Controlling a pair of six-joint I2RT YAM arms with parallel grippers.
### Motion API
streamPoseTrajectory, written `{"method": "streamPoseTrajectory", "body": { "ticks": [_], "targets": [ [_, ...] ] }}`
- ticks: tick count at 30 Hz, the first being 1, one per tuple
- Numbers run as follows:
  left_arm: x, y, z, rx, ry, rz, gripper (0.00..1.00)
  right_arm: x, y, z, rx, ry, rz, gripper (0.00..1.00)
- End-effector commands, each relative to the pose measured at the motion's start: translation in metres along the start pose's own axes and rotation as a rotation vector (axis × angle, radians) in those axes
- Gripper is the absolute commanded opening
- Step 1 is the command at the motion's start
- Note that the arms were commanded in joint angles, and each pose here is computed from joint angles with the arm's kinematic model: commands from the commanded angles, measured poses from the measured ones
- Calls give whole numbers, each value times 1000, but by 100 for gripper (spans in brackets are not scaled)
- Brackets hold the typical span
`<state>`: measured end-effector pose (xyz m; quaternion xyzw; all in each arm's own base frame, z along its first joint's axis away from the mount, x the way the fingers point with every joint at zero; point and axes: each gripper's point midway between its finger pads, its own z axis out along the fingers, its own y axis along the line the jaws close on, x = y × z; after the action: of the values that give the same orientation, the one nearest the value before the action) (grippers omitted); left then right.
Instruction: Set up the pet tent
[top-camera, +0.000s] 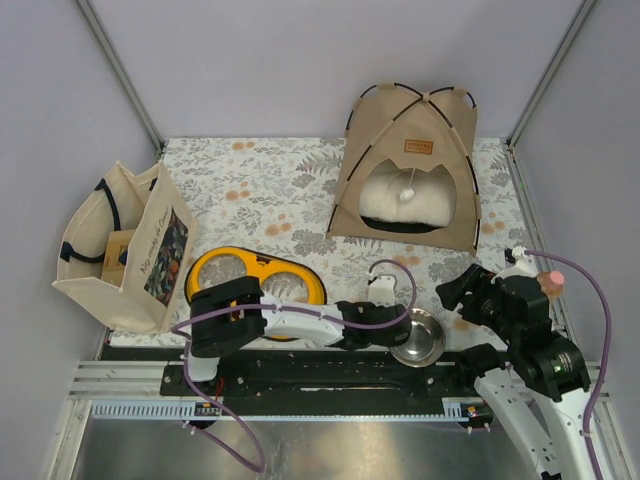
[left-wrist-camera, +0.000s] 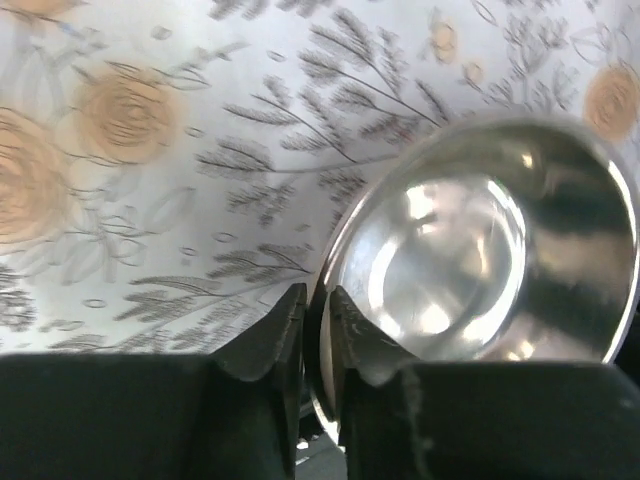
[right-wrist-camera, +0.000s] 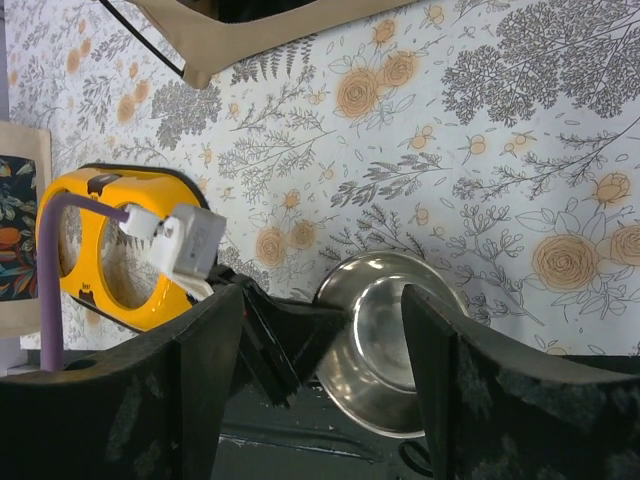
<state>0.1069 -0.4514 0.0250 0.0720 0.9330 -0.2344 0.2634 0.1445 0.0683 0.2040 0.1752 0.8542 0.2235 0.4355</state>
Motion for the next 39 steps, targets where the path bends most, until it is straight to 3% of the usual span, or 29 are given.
{"method": "streamPoseTrajectory", "body": {
  "ticks": [1,3,20,24,29,39],
  "targets": [
    [-30,26,-11,-58,-57,-27,9,4,5,3,-29,17,9,73],
    [-36,31,-12,-57,-55,-28,0,8,8,5,-48,40,11,73],
    [-136,95,-89,33,-193,-85,0,53,44,76,-271,249,78,79],
    [-145,105,-98,82,-197,-116,0,56,57,89,-321,297,100,70],
    [-151,110,-111,156,-212,-131,0,44,84,88,-468,262,144,60],
    [-159,105,-128,251,-247,-141,0,52,98,89,-561,330,136,55]
  ]
}}
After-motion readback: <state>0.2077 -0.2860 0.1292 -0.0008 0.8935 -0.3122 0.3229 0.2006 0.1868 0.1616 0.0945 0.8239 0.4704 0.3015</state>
